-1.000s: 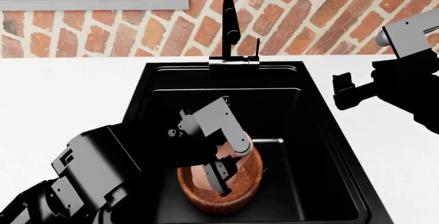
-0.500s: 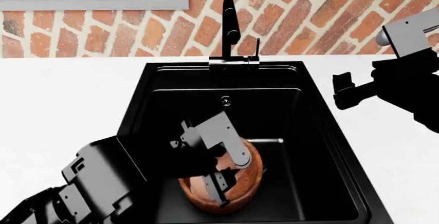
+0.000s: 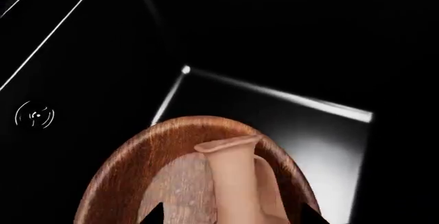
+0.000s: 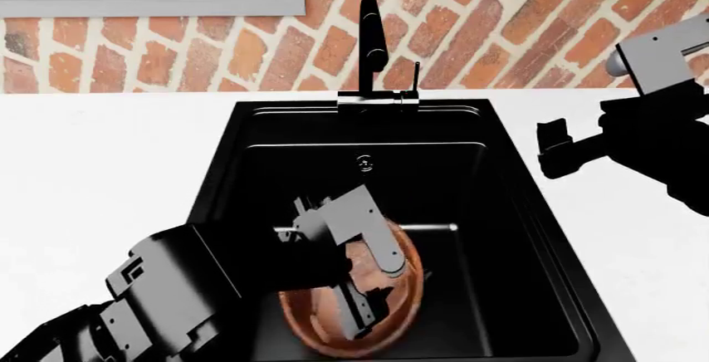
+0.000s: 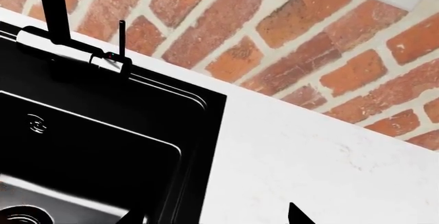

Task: Pick the bowl and jug and place them in the sink. Then turn on the water.

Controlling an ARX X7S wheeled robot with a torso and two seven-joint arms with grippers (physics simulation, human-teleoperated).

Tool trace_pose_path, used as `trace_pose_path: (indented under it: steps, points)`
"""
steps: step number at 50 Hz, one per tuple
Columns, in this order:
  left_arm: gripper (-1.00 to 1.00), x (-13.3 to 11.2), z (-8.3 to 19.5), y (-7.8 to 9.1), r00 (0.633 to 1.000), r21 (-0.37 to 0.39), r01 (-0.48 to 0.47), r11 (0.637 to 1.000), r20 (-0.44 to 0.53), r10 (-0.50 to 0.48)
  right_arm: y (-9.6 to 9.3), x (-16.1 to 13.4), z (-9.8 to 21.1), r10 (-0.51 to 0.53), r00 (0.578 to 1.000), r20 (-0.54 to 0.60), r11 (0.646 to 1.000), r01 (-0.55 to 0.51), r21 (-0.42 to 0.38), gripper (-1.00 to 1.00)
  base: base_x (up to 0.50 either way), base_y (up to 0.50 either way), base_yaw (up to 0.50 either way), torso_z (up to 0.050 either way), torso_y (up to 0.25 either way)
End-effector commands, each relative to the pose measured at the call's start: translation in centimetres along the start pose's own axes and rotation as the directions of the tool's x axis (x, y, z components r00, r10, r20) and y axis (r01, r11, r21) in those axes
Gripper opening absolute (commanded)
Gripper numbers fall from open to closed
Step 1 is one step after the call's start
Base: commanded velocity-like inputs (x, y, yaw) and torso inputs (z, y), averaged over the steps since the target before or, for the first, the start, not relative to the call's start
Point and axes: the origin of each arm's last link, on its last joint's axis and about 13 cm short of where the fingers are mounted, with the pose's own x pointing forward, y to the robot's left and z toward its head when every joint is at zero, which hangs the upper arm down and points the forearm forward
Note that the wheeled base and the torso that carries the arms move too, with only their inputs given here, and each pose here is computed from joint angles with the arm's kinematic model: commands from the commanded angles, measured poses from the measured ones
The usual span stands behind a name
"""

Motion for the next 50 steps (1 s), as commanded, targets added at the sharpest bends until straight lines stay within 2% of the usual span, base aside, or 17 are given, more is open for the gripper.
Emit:
trace_pose_path:
  steps: [1, 21, 33, 50]
  points:
    - [1.00, -0.1, 0.0, 0.4, 1.000, 0.009, -0.017, 1.000, 0.023, 0.017, 0.1, 0.2, 0.1, 0.011, 1.000, 0.000, 1.000, -0.011, -0.006, 1.00, 0.00, 0.00, 0.00, 0.000, 0.000]
    - [1.00, -0.8, 0.8, 0.8, 0.998, -0.003, -0.025, 1.000, 0.057, 0.025, 0.1, 0.1, 0.3, 0.014, 1.000, 0.002, 1.000, -0.014, -0.008, 1.00, 0.00, 0.00, 0.00, 0.000, 0.000]
    - [1.00, -3.3, 2.5, 2.7, 0.983, -0.064, -0.086, 0.994, 0.155, 0.095, 0.4, 0.4, 0.4, 0.025, 1.000, 0.011, 1.000, -0.025, 0.000, 1.00, 0.00, 0.00, 0.00, 0.000, 0.000]
    - [1.00, -6.0, 2.4, 5.4, 0.944, -0.184, -0.192, 0.964, 0.235, 0.233, 1.3, 1.9, 0.6, 0.056, 0.998, 0.037, 0.998, -0.057, 0.035, 1.00, 0.00, 0.00, 0.00, 0.000, 0.000]
